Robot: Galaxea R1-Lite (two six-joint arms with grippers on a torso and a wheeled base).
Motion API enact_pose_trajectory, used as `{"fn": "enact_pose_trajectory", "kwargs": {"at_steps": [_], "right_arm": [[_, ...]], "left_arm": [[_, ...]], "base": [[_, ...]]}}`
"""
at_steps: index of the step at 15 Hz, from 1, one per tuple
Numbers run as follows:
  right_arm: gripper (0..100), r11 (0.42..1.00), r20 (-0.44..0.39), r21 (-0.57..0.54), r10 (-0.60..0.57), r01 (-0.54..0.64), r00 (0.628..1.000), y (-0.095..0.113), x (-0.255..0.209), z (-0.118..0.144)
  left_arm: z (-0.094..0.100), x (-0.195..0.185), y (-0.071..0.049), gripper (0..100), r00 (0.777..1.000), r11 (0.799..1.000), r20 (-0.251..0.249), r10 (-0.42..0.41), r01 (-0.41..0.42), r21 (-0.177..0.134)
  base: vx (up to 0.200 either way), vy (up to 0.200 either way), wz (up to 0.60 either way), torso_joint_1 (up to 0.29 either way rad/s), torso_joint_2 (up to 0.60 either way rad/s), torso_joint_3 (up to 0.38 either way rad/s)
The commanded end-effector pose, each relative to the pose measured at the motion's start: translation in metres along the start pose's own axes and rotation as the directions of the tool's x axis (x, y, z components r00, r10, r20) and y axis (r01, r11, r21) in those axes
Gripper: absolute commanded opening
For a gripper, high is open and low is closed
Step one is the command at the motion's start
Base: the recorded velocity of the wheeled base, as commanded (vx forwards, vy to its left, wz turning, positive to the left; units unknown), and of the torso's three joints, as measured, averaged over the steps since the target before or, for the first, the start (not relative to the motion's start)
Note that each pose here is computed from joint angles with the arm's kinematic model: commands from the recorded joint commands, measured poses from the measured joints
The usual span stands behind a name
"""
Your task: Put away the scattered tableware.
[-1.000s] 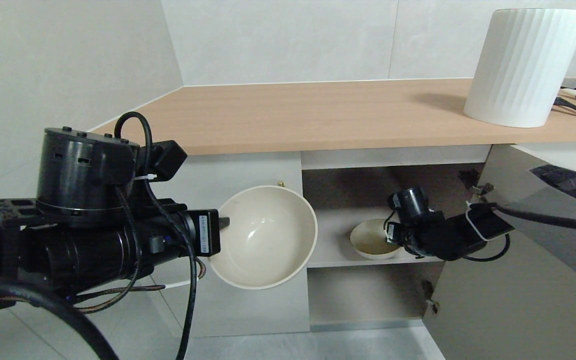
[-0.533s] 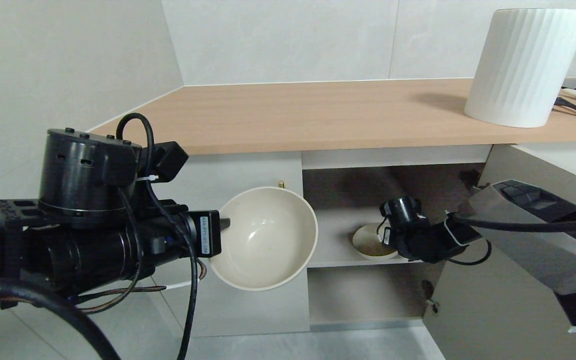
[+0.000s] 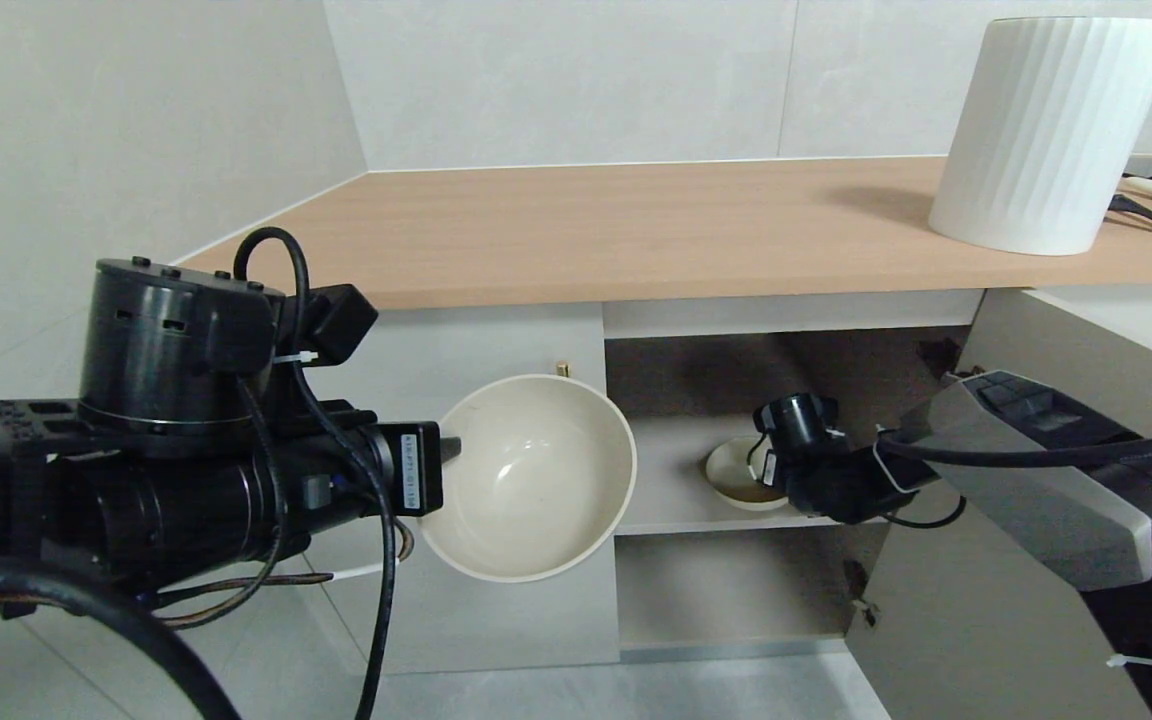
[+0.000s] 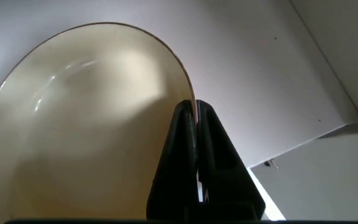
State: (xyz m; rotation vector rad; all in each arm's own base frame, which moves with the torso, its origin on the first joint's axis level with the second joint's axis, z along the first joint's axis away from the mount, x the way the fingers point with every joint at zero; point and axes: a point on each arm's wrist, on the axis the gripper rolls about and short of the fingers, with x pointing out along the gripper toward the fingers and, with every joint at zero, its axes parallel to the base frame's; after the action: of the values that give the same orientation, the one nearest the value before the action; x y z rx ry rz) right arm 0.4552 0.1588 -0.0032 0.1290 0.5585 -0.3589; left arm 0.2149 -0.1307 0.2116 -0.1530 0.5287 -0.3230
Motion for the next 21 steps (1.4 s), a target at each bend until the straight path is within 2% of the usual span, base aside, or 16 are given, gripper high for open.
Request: {"fn": "enact_pose_trajectory", "kwargs": {"at_steps": [1,3,4,8,11,12,13,14,15,16,18,19,21], "right_arm": [[0,1.0,0.0,-0.001,-0.001,0.001,1.0,0.001,0.002,-0.001],[0,1.0,0.002,0.0,-0.002,0.002,1.0,0.001,0.002,-0.001],[100,1.0,0.003,0.002,0.0,0.0,1.0,0.002,0.001,-0.001],[100,0.999,0.026,0.043,0.011,-0.012,1.0,0.0,-0.011,0.015],[100,0.993,0.013,0.05,0.108,-0.108,0.994,-0.01,-0.072,0.038],[100,0.963,-0.06,0.025,0.27,-0.269,0.961,-0.023,-0.122,0.041],[100,0.923,-0.098,0.007,0.382,-0.384,0.919,-0.035,-0.155,0.044],[100,0.874,-0.101,-0.035,0.479,-0.484,0.872,-0.046,-0.188,0.052],[100,0.831,-0.096,-0.08,0.543,-0.55,0.834,-0.053,-0.215,0.056],[100,0.805,-0.092,-0.106,0.576,-0.584,0.812,-0.055,-0.236,0.057],[100,0.77,-0.113,-0.131,0.614,-0.624,0.781,-0.061,-0.266,0.058],[100,0.739,-0.135,-0.15,0.642,-0.656,0.754,-0.067,-0.287,0.057],[100,0.623,-0.202,-0.222,0.723,-0.75,0.66,-0.08,-0.309,0.048]], "left_arm": [[0.0,0.001,0.0,0,1.0,1.0,-0.002,0.001,-0.001,0.0],[-0.001,0.001,0.0,0,1.0,1.0,-0.004,0.001,-0.001,0.0],[-0.001,0.001,0.0,0,1.0,1.0,-0.004,0.001,-0.001,0.0],[-0.001,0.003,0.0,0,1.0,1.0,-0.008,0.003,-0.003,0.001],[-0.005,0.011,0.0,0,0.999,1.0,-0.033,0.011,-0.011,0.005],[-0.009,0.016,-0.004,0,0.999,1.0,-0.054,0.006,-0.005,0.021],[-0.012,0.02,-0.005,0,0.998,0.999,-0.07,0.006,-0.004,0.037],[-0.016,0.025,-0.008,0,0.996,0.998,-0.091,0.002,0.003,0.06],[-0.02,0.03,-0.011,0,0.994,0.995,-0.113,0.001,0.01,0.097],[-0.024,0.036,-0.012,0,0.991,0.992,-0.134,0.006,0.012,0.129],[-0.033,0.047,-0.017,0,0.985,0.986,-0.174,0.009,0.021,0.168],[-0.044,0.054,-0.023,0,0.976,0.979,-0.218,0.008,0.037,0.2],[-0.056,0.062,-0.027,0,0.965,0.963,-0.263,0.019,0.053,0.263]], "base": [[0.0,0.0,0.0,0.0,0.0,0.0],[0.0,0.0,0.0,0.0,0.0,0.0],[0.0,0.0,0.0,0.0,0.0,0.0],[0.0,0.0,0.0,0.0,0.0,0.0],[0.0,0.0,0.0,0.0,0.0,0.0],[0.0,0.0,0.0,0.0,0.0,0.0],[0.0,0.0,0.0,0.0,0.0,0.0],[0.0,0.0,0.0,0.0,0.0,0.0],[0.0,0.0,0.0,0.0,0.0,0.0],[0.0,0.0,0.0,0.0,0.0,0.0],[0.0,0.0,0.0,0.0,0.0,0.0],[0.0,0.0,0.0,0.0,0.0,0.0],[0.0,0.0,0.0,0.0,0.0,0.0]]}}
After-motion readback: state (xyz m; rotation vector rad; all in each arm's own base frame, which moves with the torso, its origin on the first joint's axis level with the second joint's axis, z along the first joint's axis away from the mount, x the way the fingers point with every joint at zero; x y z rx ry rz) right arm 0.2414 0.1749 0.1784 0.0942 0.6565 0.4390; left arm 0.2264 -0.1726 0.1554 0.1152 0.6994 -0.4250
